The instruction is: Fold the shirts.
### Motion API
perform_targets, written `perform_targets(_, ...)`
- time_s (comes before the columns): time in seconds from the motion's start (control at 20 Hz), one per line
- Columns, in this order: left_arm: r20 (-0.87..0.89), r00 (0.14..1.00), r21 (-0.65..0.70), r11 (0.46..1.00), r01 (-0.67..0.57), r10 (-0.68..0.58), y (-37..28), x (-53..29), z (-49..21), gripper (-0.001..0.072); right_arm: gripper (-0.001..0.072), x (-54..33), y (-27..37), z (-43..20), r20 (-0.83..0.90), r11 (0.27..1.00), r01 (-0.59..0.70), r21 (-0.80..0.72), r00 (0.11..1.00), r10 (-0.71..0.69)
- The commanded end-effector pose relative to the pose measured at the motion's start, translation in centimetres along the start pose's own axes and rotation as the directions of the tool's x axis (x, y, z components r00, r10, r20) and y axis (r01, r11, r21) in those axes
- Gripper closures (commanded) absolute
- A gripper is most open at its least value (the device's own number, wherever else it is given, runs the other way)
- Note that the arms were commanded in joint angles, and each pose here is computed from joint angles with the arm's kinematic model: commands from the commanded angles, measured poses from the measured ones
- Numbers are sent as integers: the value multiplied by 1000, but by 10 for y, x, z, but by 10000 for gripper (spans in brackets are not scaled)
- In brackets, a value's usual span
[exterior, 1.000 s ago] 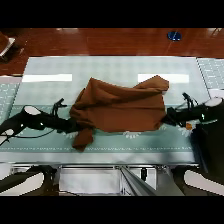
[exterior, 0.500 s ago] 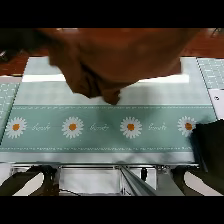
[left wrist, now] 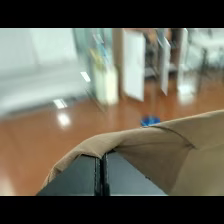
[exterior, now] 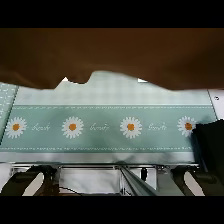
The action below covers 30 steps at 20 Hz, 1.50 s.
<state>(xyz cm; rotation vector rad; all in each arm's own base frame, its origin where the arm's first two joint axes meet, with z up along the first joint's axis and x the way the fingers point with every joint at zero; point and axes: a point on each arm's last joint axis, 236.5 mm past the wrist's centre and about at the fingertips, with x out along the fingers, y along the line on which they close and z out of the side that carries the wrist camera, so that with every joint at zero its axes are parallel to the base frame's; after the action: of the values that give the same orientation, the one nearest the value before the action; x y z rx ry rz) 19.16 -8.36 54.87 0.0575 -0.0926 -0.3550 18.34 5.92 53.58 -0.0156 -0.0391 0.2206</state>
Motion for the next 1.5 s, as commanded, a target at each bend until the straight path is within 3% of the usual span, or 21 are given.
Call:
perform_targets(0.0,54,997,53,997,-53,50,-10,-54,13,690,690,-43,2,-17,-59,998,61,-22,996,-62)
perform_targets(0.2,-240,971,-3,1000,-16,15,-5,-27,-71,690,690,-29,-2,-59,-214,998,53,16,976,-48)
perform_targets(0.45,-548,834,-152,988,-28,-61,16,43,-205,690,690,33,-10,-162,-474,991,6,135,878,59)
perform_targets(0.75,-639,748,-385,916,-110,-179,44,170,-341,690,690,144,-58,-318,-694,969,86,230,713,101)
perform_targets(1.05,-610,763,-576,781,-241,-215,67,269,-447,690,690,284,-106,-430,-741,918,181,353,654,155)
perform_targets(1.3,-664,708,-584,758,-290,-241,51,293,-521,689,689,367,-106,-486,-693,801,228,553,659,291)
perform_targets(1.35,-676,691,-585,756,-294,-254,45,294,-532,659,677,376,-103,-491,-673,764,240,599,668,318)
perform_targets(1.4,-686,676,-585,756,-293,-269,39,293,-540,472,477,383,-101,-494,-650,718,259,646,679,341)
perform_targets(1.45,-696,659,-586,757,-290,-286,33,291,-544,209,291,385,-100,-494,-635,690,264,674,685,358)
